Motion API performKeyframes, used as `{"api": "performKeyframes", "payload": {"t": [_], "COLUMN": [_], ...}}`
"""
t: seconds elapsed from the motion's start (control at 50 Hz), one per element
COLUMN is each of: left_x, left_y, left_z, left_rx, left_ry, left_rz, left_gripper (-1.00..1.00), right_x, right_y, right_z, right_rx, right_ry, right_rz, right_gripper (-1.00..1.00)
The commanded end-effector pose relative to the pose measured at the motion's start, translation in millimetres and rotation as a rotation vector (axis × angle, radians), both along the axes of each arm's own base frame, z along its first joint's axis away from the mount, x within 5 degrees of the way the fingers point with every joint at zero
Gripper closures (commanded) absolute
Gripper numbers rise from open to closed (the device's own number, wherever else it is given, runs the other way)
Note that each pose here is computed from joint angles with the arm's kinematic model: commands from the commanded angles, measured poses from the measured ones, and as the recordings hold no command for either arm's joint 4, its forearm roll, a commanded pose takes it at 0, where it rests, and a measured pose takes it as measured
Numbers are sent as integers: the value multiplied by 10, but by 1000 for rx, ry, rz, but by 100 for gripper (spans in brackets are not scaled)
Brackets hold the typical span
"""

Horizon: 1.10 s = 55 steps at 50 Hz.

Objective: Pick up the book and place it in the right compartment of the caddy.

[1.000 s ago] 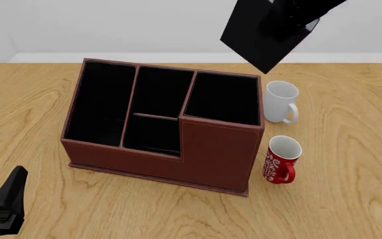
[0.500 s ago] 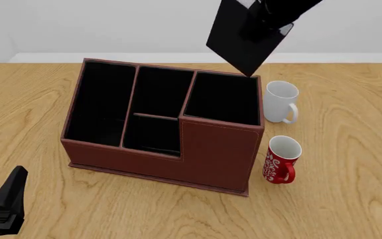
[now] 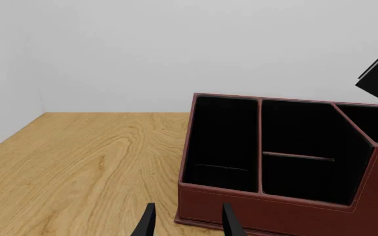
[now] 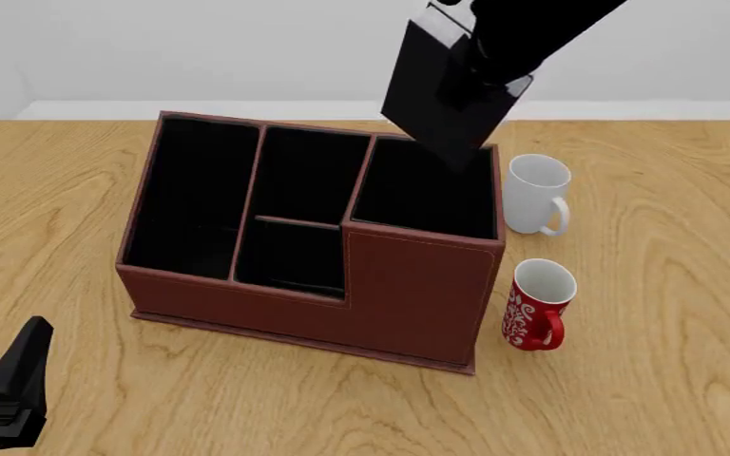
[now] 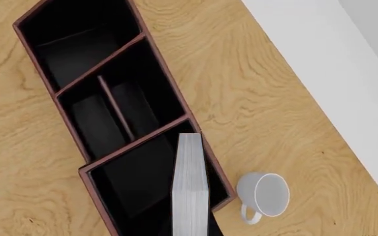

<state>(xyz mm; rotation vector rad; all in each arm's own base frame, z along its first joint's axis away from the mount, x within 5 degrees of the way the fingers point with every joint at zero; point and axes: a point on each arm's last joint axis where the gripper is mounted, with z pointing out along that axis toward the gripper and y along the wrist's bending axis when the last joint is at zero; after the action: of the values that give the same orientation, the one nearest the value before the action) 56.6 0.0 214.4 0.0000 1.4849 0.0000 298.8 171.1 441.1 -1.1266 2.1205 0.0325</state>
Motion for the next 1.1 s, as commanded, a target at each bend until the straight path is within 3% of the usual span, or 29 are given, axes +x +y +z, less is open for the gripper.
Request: {"api": "performKeyframes", "payload": {"t": [0.02,0.3,0.46,0.48,1.1], "left_x": [0,0,0,0,0], "left_y": [0,0,0,0,0], "left_z": [0,0,0,0,0], "left_rx": [0,0,0,0,0], "left_ry": [0,0,0,0,0], "left_rz": [0,0,0,0,0], "left_gripper": [-100,-100,-100,-100,-100], "right_x": [-38,-52,-67,-23,74], "right_y": [45,29,37,-7,55], "right_z": [-117,-353,-384,-445,-681], "right_rx": [33,25,48,29,45], "right_ry": [16,49,53,55,82], "right_rz": [-26,-41,-60,-61,-92], "right_gripper": [100,100,100,100,100]}}
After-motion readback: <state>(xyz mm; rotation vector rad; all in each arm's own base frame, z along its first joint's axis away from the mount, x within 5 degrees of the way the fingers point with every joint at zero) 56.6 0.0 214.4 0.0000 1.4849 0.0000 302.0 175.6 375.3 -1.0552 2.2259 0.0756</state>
